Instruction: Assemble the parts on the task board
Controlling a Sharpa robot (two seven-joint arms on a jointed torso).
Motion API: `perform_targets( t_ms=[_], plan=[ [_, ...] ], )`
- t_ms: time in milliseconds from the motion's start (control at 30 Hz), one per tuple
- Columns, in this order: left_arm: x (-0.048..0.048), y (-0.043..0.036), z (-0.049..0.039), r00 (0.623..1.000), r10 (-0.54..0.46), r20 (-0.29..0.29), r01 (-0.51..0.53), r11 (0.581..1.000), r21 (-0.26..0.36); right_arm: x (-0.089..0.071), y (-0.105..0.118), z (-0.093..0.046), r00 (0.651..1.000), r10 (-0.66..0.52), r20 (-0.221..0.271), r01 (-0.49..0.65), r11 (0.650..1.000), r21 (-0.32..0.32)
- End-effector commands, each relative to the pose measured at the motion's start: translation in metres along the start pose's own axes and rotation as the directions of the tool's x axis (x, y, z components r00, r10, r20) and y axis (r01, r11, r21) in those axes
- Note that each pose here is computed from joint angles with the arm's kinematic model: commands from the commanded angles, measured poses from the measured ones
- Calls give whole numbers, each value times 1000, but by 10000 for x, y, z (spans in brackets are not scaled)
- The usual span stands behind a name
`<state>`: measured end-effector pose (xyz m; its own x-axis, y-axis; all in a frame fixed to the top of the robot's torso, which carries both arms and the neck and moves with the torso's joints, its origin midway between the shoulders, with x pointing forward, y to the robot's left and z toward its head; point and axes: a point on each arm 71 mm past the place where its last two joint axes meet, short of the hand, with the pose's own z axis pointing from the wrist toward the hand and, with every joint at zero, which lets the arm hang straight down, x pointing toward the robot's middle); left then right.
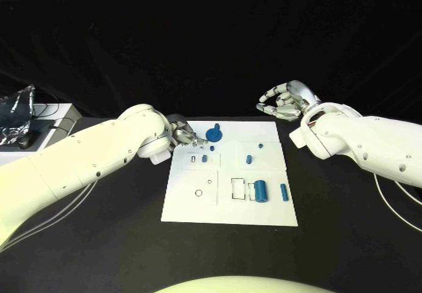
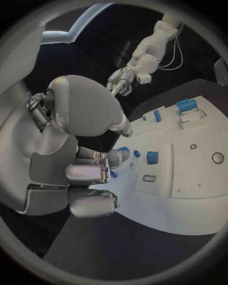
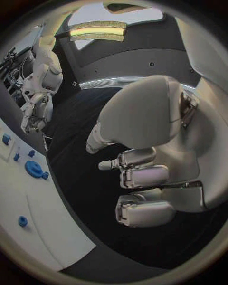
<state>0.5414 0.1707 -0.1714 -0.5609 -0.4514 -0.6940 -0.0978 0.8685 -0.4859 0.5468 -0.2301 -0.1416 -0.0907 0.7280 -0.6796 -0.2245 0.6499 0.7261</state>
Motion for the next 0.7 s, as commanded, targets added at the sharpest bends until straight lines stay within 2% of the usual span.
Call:
perform_targets(
  t_ms=[33,200,367,500,700],
  plan=[
    [-46,18,-20,999,-31,-26,31,1000,-1,-6,3,-3,1000,-7,0,7,1000,-14],
    [-232,85,-19,996,-81,21,81,997,-1,-15,-5,-4,1000,-7,4,7,1000,-12],
    [-330,154,23,991,-127,39,127,992,-5,-22,-12,-5,1000,-7,6,7,1000,-10],
    [-343,173,31,991,-131,27,131,991,-4,-28,-17,-12,1000,-6,6,6,1000,-8],
    [-323,157,29,992,-127,8,127,992,8,-26,-16,-19,1000,-5,3,5,1000,-6]
  ],
)
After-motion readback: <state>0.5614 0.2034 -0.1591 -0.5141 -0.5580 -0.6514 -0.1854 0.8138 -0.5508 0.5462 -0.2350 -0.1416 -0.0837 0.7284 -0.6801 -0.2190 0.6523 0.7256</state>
